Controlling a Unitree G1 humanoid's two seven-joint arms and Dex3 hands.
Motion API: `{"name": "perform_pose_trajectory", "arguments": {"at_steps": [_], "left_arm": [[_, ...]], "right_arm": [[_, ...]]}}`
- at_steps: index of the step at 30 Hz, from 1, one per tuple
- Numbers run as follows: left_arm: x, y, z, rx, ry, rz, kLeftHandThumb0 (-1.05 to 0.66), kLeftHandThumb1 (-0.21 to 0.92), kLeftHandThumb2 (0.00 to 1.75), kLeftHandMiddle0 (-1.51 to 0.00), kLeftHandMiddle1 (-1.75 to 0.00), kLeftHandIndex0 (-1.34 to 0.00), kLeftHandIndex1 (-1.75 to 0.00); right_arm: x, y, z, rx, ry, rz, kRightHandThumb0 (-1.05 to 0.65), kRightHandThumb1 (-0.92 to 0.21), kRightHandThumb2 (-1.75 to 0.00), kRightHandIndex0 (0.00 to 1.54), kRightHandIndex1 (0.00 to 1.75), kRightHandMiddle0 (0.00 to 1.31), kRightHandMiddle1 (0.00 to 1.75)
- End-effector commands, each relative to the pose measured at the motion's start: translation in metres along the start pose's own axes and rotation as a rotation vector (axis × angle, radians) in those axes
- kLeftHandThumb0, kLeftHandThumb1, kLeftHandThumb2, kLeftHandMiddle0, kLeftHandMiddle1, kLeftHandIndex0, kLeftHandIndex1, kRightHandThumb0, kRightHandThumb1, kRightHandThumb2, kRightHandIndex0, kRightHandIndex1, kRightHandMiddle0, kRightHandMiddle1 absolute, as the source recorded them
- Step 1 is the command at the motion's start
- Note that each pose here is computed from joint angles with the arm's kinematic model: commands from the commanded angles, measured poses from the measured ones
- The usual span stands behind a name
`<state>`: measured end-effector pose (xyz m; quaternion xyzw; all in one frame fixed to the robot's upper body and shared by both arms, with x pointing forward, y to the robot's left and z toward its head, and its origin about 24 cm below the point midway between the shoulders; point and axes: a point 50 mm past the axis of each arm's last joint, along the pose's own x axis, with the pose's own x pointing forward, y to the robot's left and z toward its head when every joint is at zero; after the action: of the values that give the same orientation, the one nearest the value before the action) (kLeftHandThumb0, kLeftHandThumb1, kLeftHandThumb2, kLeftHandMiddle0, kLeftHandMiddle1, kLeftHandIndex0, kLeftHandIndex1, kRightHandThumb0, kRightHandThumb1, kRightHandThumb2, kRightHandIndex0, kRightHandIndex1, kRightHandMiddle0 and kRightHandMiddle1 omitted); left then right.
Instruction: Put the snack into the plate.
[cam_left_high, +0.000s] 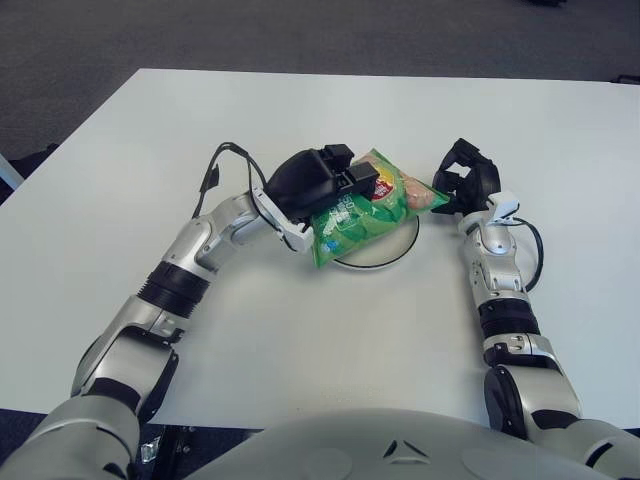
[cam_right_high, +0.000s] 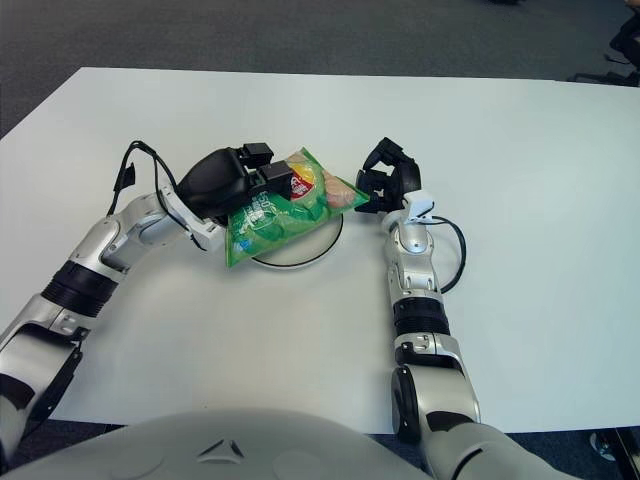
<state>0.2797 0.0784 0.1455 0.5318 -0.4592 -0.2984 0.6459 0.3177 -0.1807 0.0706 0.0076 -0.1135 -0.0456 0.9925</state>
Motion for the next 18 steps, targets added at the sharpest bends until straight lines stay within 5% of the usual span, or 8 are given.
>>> {"name": "perform_pose_trajectory", "arguments": {"at_steps": [1, 3, 6, 11, 12, 14, 18], "left_arm": [[0.0036, -0.0003, 0.0008, 0.102, -0.055, -0.075, 0.00, -0.02, 1.69, -0.85, -1.70, -0.66, -1.74], [0.0036, -0.0010, 0.0007, 0.115, -0.074, -0.118, 0.00, -0.05, 1.72, -0.85, -1.72, -0.70, -1.73], [0.0038, -0.0032, 0.0003, 0.105, -0.096, -0.215, 0.00, 0.08, 1.56, -0.67, -1.66, -0.71, -1.74], [0.0046, -0.0047, 0.0000, 0.074, -0.110, -0.305, 0.00, 0.46, 1.08, -0.35, -1.74, -0.57, -1.55], [0.0047, -0.0043, 0.0005, 0.072, -0.128, -0.324, 0.00, 0.69, 0.81, -0.19, -1.75, -0.42, -1.57], [0.0046, -0.0035, 0.0012, 0.067, -0.157, -0.355, -0.03, 0.38, 1.13, -0.08, -1.52, -0.21, -1.49], [0.0033, -0.0028, 0.0012, 0.048, -0.166, -0.394, -0.12, 0.22, 1.26, -0.02, -1.28, -0.06, -1.41]], "right_arm": [[-0.0312, -0.0055, -0.0357, 0.009, 0.150, -0.034, -0.54, -0.18, -1.49, 1.31, 1.75, 0.73, 1.75], [-0.0312, -0.0051, -0.0354, 0.008, 0.148, -0.033, -0.54, -0.17, -1.49, 1.31, 1.75, 0.73, 1.75], [-0.0312, -0.0050, -0.0353, 0.006, 0.144, -0.030, -0.54, -0.18, -1.49, 1.31, 1.75, 0.73, 1.75], [-0.0310, -0.0047, -0.0351, 0.007, 0.144, -0.026, -0.54, -0.18, -1.49, 1.31, 1.75, 0.73, 1.75], [-0.0310, -0.0044, -0.0351, 0.009, 0.145, -0.026, -0.54, -0.18, -1.49, 1.31, 1.75, 0.73, 1.75], [-0.0311, -0.0039, -0.0350, 0.014, 0.143, -0.022, -0.54, -0.18, -1.49, 1.31, 1.75, 0.73, 1.75], [-0.0311, -0.0033, -0.0348, 0.019, 0.139, -0.016, -0.54, -0.18, -1.48, 1.31, 1.75, 0.73, 1.75]]}}
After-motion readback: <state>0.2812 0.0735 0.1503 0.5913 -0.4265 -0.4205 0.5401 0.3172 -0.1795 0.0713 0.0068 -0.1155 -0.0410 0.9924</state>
